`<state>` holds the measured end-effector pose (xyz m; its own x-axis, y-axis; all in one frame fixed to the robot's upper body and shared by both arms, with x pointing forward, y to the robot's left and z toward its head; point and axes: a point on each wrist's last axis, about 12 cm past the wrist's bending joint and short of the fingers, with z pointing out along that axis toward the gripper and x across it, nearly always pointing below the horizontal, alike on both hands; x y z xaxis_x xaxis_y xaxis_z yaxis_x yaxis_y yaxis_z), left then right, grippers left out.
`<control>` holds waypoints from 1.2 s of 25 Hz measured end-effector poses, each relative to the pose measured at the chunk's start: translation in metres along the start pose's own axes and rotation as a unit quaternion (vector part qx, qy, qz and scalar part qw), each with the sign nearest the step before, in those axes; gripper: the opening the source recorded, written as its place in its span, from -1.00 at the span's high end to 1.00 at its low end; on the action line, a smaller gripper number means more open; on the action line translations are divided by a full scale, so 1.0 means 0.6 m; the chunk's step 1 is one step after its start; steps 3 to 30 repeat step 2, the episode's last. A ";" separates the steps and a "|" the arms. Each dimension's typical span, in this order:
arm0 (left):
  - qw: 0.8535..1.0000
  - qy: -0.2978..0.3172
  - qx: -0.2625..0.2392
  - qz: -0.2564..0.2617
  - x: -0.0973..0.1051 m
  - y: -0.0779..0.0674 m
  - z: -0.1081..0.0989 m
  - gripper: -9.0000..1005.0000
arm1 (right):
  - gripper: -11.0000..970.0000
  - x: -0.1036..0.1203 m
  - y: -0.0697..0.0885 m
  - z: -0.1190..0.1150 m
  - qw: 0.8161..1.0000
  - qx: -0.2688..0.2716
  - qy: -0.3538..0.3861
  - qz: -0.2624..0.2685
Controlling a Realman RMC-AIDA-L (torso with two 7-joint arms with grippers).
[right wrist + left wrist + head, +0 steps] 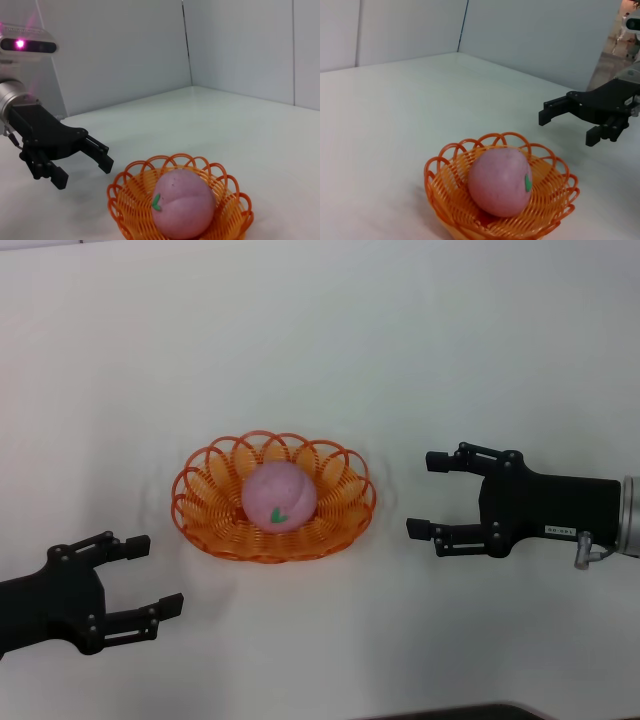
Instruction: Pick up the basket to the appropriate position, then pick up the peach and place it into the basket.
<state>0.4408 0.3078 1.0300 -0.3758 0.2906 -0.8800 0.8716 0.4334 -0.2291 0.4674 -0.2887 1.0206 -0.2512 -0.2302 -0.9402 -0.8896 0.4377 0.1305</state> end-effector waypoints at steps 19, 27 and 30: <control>1.000 0.000 0.001 0.000 0.000 0.000 0.001 -0.70 | -0.93 -0.001 0.000 0.000 1.000 0.000 0.000 0.000; 1.000 0.000 0.001 0.000 0.000 0.000 0.001 -0.70 | -0.93 -0.001 0.000 0.000 1.000 0.000 0.000 0.000; 1.000 0.000 0.001 0.000 0.000 0.000 0.001 -0.70 | -0.93 -0.001 0.000 0.000 1.000 0.000 0.000 0.000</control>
